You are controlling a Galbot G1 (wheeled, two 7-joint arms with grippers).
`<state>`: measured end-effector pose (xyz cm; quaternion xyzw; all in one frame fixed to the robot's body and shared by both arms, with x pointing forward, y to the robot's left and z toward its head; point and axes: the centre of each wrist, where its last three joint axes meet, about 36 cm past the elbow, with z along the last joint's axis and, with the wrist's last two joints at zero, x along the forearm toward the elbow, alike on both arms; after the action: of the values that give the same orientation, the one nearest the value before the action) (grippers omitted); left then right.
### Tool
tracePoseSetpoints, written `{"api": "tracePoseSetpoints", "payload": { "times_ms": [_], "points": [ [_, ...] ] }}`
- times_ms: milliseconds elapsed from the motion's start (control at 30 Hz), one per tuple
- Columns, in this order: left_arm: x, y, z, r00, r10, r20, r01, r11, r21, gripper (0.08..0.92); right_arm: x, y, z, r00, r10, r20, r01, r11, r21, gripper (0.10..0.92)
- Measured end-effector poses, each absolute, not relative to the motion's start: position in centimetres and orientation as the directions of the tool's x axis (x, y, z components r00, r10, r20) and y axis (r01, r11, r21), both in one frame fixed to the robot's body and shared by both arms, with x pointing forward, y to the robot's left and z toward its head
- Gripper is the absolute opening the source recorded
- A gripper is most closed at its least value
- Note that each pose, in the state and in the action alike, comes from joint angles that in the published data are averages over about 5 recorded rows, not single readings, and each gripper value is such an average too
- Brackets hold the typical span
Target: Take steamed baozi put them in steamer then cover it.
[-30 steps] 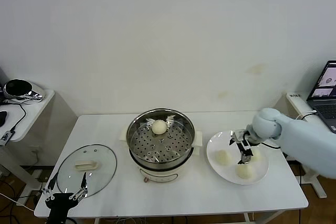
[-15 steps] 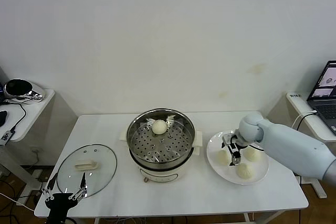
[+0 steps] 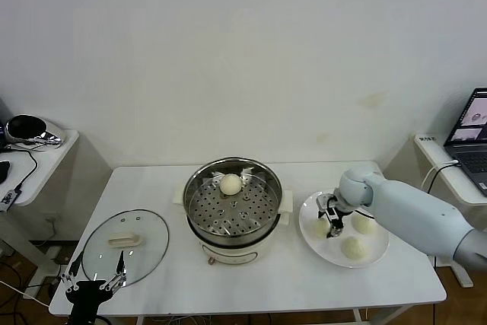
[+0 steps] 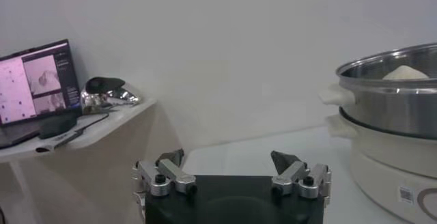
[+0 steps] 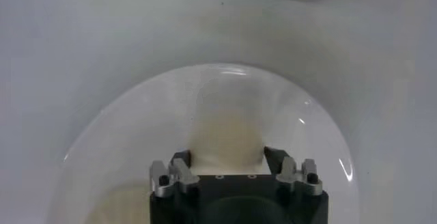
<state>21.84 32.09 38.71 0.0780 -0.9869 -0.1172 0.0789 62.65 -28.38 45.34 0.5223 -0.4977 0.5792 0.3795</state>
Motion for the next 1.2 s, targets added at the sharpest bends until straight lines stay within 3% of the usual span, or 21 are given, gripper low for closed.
{"api": "tracePoseSetpoints", "payload": {
  "times_ms": [267,600,867,1200],
  "points": [
    [22.0,32.0,38.8,-0.977,-0.168,0.133,-0.133,0.961,0.242,0.823,63.2,-29.2,50.6,-0.199,-0.084,0.976,-0.956,-0.203,-0.212,0.568],
    [22.5,31.8,38.9,-0.981,-0.152,0.125,-0.119,0.965,0.235,0.823,63.9,-28.0,63.0,-0.307,-0.129,0.943,-0.926,-0.190,-0.327,0.580],
    [22.9,32.0,38.9,-0.982,-0.149,0.116,-0.119,0.965,0.234,0.823,63.1,-21.6,69.5,-0.335,-0.220,0.916,-0.906,-0.193,-0.377,0.587],
    [23.1,32.0,39.1,-0.983,-0.151,0.103,-0.124,0.965,0.231,0.823,62.7,-10.6,68.6,-0.286,-0.278,0.917,-0.921,-0.184,-0.343,0.586]
  ]
}}
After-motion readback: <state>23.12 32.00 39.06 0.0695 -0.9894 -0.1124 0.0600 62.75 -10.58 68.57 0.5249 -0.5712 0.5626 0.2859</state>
